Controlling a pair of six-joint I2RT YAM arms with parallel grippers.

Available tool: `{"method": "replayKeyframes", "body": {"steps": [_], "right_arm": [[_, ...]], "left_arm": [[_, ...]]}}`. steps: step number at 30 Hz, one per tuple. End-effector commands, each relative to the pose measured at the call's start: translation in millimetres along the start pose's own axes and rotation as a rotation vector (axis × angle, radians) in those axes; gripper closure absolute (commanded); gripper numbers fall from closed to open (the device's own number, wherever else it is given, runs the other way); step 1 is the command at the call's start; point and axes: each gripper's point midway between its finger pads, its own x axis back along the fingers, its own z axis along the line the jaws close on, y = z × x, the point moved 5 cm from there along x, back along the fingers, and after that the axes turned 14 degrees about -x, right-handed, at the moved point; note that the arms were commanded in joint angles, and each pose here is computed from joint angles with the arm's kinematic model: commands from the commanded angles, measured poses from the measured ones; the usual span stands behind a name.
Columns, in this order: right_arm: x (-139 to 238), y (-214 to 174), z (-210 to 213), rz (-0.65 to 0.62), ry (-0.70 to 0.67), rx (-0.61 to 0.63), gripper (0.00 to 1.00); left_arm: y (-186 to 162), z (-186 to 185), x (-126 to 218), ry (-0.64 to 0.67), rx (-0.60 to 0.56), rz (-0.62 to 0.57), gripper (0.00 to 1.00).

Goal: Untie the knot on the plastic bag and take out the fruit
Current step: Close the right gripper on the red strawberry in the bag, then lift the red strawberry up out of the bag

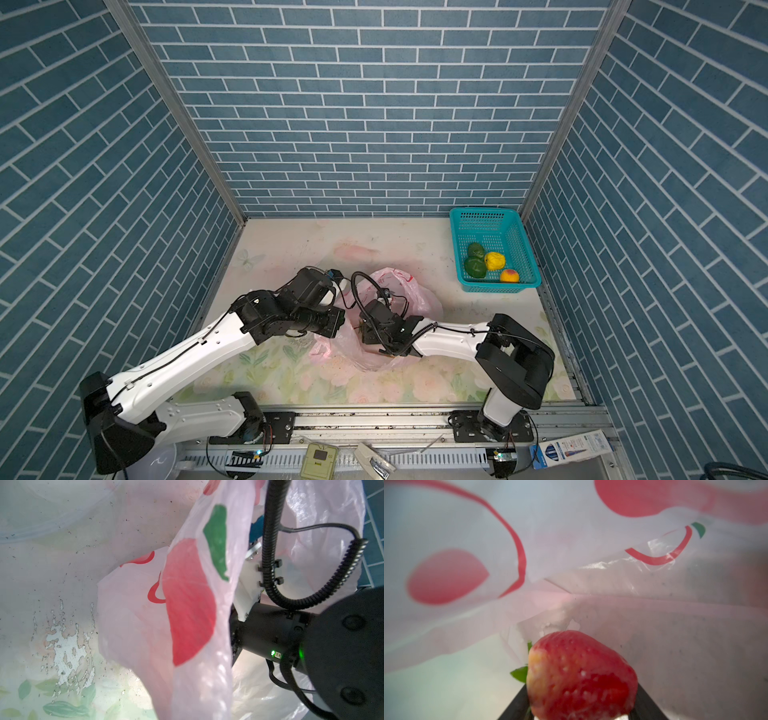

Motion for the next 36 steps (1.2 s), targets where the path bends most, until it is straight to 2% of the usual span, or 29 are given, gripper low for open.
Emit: {"method": "replayKeyframes", "body": {"steps": [1, 19, 28, 36], "right_arm": [[8, -3, -3, 0.010, 0.039, -0.032, 0.54], [55, 17, 29, -0.013, 0.182, 0.007, 0.54], [94, 36, 47, -0.059, 0.223, 0.025, 0.54], [135, 50, 46, -0.098, 0.229, 0.009, 0.54]], "left_arm": [[3, 3, 1, 0.015, 0.013, -0.040, 1.00], [3, 3, -1, 0.006, 0.029, -0.078, 1.00], [4, 3, -2, 0.004, 0.020, -0.075, 1.00], [7, 1, -3, -0.005, 0.012, -0.078, 1.00]]}}
